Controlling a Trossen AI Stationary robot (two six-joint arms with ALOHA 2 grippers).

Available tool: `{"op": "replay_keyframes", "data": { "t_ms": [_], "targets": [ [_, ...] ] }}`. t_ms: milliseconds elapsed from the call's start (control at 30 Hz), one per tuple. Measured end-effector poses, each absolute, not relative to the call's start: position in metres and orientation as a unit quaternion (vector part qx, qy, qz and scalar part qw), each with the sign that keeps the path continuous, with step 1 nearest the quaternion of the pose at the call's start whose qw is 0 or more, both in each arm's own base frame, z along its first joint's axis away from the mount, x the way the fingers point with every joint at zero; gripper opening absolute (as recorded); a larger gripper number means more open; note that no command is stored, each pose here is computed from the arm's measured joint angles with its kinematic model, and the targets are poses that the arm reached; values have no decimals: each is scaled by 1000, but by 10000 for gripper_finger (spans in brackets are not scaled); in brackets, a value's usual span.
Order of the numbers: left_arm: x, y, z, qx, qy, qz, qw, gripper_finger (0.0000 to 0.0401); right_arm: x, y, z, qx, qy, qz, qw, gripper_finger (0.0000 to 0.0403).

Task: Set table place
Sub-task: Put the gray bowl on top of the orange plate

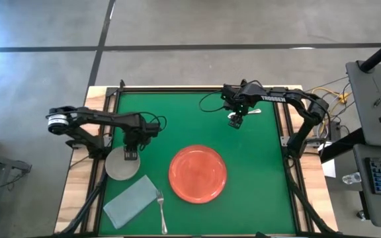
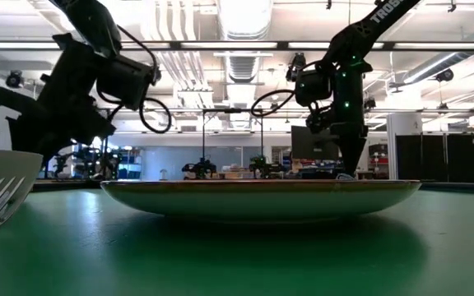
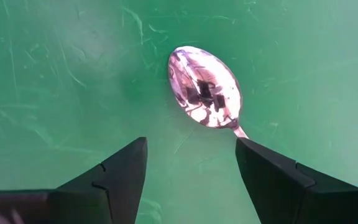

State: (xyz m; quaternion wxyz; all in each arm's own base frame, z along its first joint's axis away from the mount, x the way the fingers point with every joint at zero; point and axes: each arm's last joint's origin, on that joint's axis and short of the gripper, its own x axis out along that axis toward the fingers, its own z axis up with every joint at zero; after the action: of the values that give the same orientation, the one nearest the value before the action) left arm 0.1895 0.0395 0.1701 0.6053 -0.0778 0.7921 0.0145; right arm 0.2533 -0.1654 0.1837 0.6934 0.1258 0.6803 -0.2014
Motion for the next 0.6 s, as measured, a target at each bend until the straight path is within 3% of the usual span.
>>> {"op": "replay_keyframes", "data": {
  "t_ms": [200, 600],
  "targets": [
    [194, 41, 166, -80, 795, 15, 602, 7, 253, -165, 184, 126, 681, -201, 693, 239],
    [207, 41, 188, -180, 750, 70, 632, 0, 253, -165, 184, 126, 681, -201, 693, 238]
  ]
}}
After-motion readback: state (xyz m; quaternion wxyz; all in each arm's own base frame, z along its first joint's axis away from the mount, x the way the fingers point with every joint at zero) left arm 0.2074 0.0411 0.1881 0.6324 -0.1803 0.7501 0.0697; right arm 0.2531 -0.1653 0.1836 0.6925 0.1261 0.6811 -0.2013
